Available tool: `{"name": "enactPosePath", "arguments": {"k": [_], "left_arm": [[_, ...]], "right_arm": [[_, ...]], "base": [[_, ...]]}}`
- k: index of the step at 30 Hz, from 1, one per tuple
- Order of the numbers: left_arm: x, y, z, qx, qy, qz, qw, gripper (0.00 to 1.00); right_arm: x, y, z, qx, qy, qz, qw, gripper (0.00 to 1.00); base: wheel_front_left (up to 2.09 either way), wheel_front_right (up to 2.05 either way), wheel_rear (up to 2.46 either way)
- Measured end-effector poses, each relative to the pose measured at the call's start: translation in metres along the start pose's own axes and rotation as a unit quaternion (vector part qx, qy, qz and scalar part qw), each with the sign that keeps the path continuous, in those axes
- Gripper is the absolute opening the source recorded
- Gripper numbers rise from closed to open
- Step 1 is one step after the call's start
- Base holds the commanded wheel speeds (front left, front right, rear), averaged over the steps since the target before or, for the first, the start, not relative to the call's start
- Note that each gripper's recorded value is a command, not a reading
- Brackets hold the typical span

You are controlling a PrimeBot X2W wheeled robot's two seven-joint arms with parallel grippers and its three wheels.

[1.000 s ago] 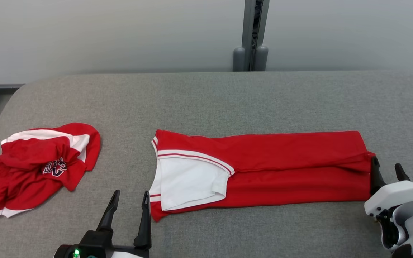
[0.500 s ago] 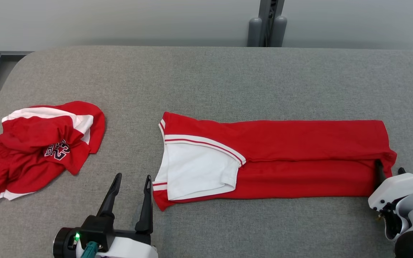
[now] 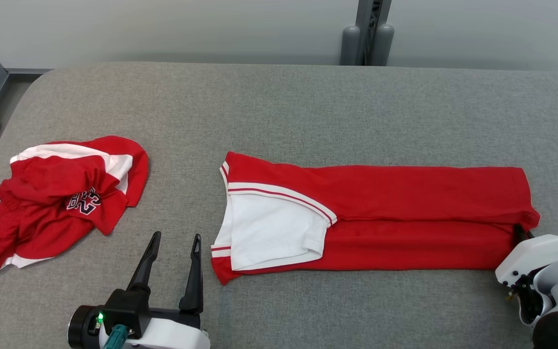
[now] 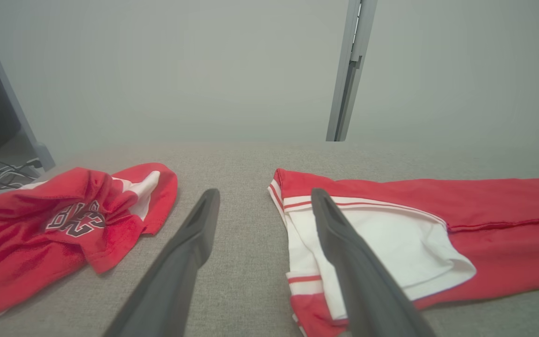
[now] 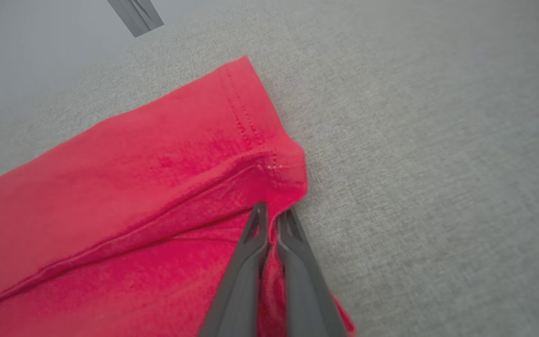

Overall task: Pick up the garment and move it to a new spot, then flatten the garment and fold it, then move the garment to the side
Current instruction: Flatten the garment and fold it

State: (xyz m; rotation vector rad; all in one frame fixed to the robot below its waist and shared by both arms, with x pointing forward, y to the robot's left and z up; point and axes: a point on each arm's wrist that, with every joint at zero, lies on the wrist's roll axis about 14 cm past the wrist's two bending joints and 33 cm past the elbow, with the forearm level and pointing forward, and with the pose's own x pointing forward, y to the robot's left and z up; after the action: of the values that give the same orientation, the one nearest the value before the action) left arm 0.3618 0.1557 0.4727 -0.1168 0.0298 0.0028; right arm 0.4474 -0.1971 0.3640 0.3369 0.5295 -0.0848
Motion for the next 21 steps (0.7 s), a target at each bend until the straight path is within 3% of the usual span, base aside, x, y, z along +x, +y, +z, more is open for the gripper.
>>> {"name": "enactPosePath", "arguments": {"k": [5,17,21], "left_arm": [[0.001,-0.001,0.002,0.0,-0.004,-0.001,1.0,1.0],[0.007,-0.015,0.005,-0.003,-0.009,-0.023,1.0,1.0],[0.007,-0.021,0.006,-0.004,-0.011,-0.033,0.999,1.0]], "right_arm": [[-0.002,-0.012,0.014,-0.007,-0.024,-0.008,1.0,0.0],[-0.024,-0.079,0.081,-0.061,-0.096,-0.062,0.992,0.0],[-0.028,-0.078,0.094,-0.075,-0.11,-0.06,0.989,0.0]], "base": [[0.0,0.0,0.0],[0.0,0.0,0.0],[0.0,0.0,0.0]]}}
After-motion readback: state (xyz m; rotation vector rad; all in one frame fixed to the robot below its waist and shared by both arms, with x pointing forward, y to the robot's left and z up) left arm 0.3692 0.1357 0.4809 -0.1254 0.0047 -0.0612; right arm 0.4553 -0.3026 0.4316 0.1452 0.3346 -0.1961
